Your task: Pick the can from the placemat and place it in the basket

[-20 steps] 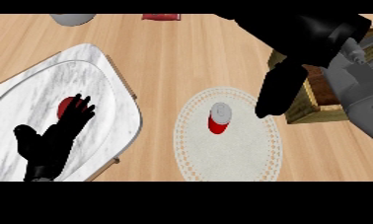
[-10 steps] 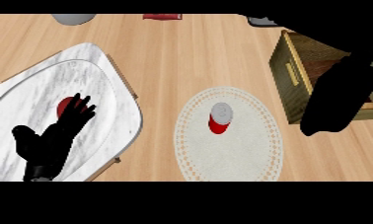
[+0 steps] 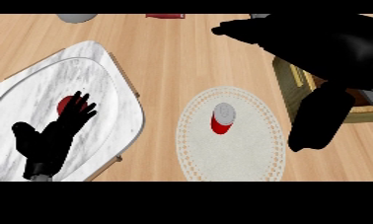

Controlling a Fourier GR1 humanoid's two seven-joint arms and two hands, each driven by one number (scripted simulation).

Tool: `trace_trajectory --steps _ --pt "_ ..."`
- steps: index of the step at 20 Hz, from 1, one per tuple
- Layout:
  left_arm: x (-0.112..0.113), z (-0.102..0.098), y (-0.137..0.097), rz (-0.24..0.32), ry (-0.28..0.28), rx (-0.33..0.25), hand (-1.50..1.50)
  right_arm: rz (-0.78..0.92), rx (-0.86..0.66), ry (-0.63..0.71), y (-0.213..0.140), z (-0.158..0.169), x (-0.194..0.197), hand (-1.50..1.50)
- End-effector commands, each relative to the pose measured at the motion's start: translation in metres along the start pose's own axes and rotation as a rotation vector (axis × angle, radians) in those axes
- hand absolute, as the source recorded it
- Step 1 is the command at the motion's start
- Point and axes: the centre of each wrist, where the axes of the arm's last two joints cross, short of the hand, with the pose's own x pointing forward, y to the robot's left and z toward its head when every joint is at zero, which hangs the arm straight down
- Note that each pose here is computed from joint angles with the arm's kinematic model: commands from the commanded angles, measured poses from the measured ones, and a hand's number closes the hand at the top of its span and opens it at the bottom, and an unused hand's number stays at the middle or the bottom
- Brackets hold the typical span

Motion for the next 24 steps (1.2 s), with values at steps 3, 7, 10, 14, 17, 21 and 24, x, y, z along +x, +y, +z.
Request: trace_trajectory --steps 3,7,10,14,17,21,24 --pt "-0.047 0.006 0.002 -0.024 0.255 0.02 0.0 -0.023 -0.013 0.034 0.035 -0.018 0.0 -1.5" --pt "-0.051 0.012 0.013 -0.028 0.264 0.008 0.0 0.01 -0.004 0.071 0.048 -0.027 0.0 -1.5" --pt "-0.05 0.011 -0.002 -0.038 0.264 0.014 0.0 0.026 0.039 0.093 0.074 -0.038 -0.006 -1.5" --pt "-0.059 0.015 -0.006 -0.033 0.265 0.031 0.0 0.015 0.046 0.078 0.095 -0.036 -0.002 -1.5" --pt "-0.053 0.011 0.0 -0.036 0.258 0.034 0.0 0.011 0.033 0.084 0.098 -0.039 -0.01 -1.5" --pt "-0.043 0.0 0.004 -0.043 0.256 0.025 0.0 0.003 -0.003 0.079 0.101 -0.048 -0.007 -1.5" --pt "-0.039 0.006 0.001 -0.034 0.256 0.004 0.0 0.006 0.008 0.085 0.117 -0.055 -0.01 -1.5"
